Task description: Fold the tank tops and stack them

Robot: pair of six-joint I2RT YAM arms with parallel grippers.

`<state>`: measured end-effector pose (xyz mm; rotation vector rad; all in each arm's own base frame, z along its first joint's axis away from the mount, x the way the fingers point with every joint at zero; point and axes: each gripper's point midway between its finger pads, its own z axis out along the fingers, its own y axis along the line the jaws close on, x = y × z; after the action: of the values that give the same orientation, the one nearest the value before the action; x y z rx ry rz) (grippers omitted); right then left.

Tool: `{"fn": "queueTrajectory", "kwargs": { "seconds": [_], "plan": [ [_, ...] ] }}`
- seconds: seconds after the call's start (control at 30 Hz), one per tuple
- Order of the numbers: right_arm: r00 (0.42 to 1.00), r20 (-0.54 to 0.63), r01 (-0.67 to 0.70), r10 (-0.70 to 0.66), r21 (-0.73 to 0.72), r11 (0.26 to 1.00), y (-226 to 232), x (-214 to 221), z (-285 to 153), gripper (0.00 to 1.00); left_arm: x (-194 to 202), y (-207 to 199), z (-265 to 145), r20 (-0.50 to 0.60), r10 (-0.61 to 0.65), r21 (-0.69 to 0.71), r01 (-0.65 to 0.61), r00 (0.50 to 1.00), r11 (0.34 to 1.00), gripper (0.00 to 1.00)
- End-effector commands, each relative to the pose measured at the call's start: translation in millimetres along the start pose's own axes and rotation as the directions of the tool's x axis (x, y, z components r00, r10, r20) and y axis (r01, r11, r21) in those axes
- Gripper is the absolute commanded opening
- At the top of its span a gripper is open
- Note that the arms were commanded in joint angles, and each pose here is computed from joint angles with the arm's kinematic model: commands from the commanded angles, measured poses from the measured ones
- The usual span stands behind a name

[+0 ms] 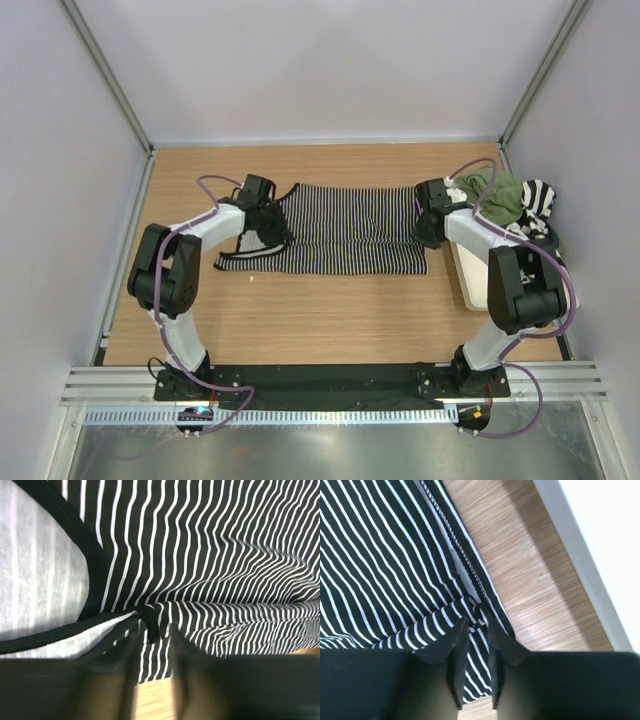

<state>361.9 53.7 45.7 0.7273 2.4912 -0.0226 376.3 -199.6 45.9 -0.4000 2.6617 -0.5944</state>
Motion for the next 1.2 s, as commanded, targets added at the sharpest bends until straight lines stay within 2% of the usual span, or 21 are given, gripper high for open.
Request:
{"fn": "queueTrajectory", "kwargs": {
  "seconds": [0.0,0.03,0.07,0.1,0.17,0.3,0.43,0.5,0.53,0.57,0.67,0.8,0.83,0.97,1.17],
  "plan": [
    [0.988,0.148,-0.051,0.050,0.006,0.999,2,-39,-17,0.52,-30,-18,-22,0.140,0.018,0.050,-0.025,0.990,0.998,0.41],
    [0.985,0.160,-0.063,0.061,0.011,0.998,-1,-40,-18,0.63,-31,-14,-24,0.157,0.017,0.030,-0.022,0.987,0.999,0.48],
    [0.979,0.186,-0.077,0.077,-0.009,0.997,-1,-45,-27,0.68,-35,-17,-32,0.184,0.018,0.037,-0.026,0.983,0.999,0.57],
    [0.978,0.195,-0.073,0.075,-0.019,0.997,-3,-42,-27,0.70,-36,-16,-36,0.195,0.019,0.034,-0.026,0.981,0.999,0.60],
    [0.972,0.221,-0.067,0.080,-0.067,0.996,0,-45,-38,0.70,-37,-14,-46,0.232,0.031,0.018,-0.036,0.972,0.999,0.62],
    [0.976,0.217,0.002,0.035,-0.169,0.986,10,-38,-48,0.59,-30,-9,-57,0.243,0.064,-0.010,-0.063,0.968,0.998,0.61],
    [0.985,0.167,0.084,-0.041,-0.258,0.963,21,-21,-53,0.42,-3,-8,-60,0.202,0.106,-0.007,-0.107,0.974,0.994,0.55],
    [0.989,0.136,0.094,-0.058,-0.276,0.957,23,-12,-50,0.25,10,-16,-57,0.180,0.145,0.001,-0.147,0.973,0.989,0.43],
    [0.990,0.126,0.097,-0.065,-0.273,0.957,23,-10,-47,0.22,13,-17,-55,0.171,0.155,0.002,-0.158,0.973,0.987,0.40],
    [0.991,0.120,0.097,-0.065,-0.280,0.955,26,-10,-46,0.17,15,-20,-52,0.161,0.160,0.009,-0.164,0.974,0.986,0.33],
    [0.995,0.060,0.090,-0.076,-0.303,0.949,36,-4,-36,0.09,18,-31,-39,0.108,0.161,0.048,-0.167,0.981,0.985,0.22],
    [0.997,0.005,0.079,-0.081,-0.295,0.952,45,1,-18,0.06,11,-46,-22,0.071,0.168,0.080,-0.173,0.983,0.982,0.19],
    [0.996,-0.016,0.077,-0.085,-0.279,0.957,44,5,-9,0.06,15,-39,-11,0.035,0.170,0.056,-0.172,0.985,0.984,0.18],
    [0.997,-0.032,0.054,-0.064,-0.248,0.967,47,-1,5,0.01,4,-31,8,0.020,0.163,0.014,-0.163,0.986,0.987,0.16],
    [0.999,0.041,0.036,-0.031,-0.135,0.990,35,-24,12,0.01,-19,-12,26,0.041,0.126,-0.048,-0.124,0.991,0.991,0.15]
  ]
}}
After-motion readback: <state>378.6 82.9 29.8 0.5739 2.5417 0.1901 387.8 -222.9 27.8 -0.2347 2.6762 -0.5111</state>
